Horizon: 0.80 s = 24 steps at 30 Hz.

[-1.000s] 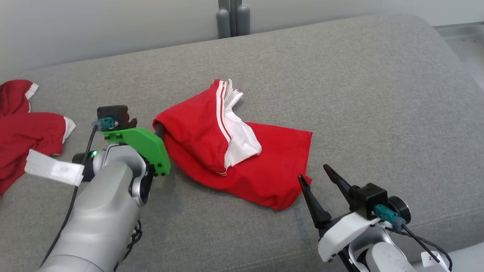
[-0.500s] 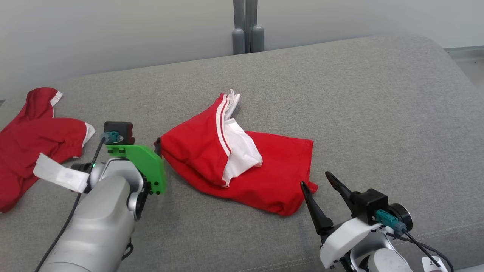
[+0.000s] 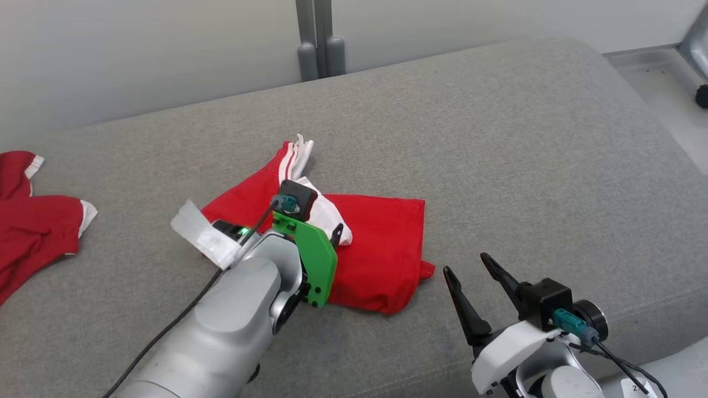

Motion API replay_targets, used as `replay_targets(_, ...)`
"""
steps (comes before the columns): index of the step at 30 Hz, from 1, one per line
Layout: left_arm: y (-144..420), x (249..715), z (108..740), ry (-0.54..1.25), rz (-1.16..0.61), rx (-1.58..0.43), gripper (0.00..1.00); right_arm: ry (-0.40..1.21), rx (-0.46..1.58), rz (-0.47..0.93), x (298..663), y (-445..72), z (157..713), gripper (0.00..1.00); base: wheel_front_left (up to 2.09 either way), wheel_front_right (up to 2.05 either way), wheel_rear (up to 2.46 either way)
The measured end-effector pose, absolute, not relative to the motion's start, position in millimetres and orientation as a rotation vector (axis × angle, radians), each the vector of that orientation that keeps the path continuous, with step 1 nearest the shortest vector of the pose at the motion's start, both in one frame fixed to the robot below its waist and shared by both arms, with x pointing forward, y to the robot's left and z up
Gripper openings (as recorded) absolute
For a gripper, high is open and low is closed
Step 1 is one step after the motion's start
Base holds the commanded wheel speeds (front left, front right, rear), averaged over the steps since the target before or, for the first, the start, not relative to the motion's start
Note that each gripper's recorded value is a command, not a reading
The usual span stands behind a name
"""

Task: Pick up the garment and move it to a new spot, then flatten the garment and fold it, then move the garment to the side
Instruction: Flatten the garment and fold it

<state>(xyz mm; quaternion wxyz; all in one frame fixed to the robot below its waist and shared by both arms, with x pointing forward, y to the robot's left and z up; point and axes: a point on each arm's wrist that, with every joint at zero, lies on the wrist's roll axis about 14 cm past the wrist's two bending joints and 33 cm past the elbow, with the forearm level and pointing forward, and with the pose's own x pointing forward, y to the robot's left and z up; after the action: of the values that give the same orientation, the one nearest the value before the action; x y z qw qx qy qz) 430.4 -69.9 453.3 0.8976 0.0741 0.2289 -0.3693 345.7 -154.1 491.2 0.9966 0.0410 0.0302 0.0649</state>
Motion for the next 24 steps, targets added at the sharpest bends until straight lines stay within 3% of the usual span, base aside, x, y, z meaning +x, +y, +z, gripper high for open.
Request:
replay_targets(8, -87.5, 414.5, 416.8, 0.583, -0.846, 0.287, 1.00, 0.083, 0.084, 0.064, 341.6, -173.8, 482.0, 1.00, 0.00, 0.00, 0.00)
replay_targets(17, -78.8, 429.5, 401.7, 0.582, -0.817, 0.391, 1.00, 0.099, 0.094, 0.039, 344.9, -181.5, 474.5, 1.00, 0.00, 0.00, 0.00)
replay_targets(18, -78.2, 429.7, 401.8, 0.583, -0.815, 0.389, 0.84, 0.100, 0.095, 0.041, 345.3, -181.0, 474.2, 1.00, 0.00, 0.00, 0.00)
replay_targets(19, -77.8, 429.9, 402.6, 0.580, -0.814, 0.387, 0.49, 0.099, 0.095, 0.044, 345.6, -180.1, 474.0, 1.00, 0.00, 0.00, 0.00)
replay_targets(20, -77.8, 430.5, 404.2, 0.573, -0.812, 0.380, 0.35, 0.098, 0.097, 0.047, 345.9, -179.0, 474.1, 1.00, 0.00, 0.00, 0.00)
replay_targets(21, -78.3, 431.5, 406.8, 0.565, -0.809, 0.364, 0.00, 0.098, 0.098, 0.050, 346.2, -178.1, 474.1, 1.00, 0.00, 0.00, 0.00)
replay_targets(24, -83.2, 437.2, 421.3, 0.512, -0.801, 0.287, 0.00, 0.095, 0.102, 0.057, 347.6, -176.1, 474.9, 1.00, 0.00, 0.00, 0.00)
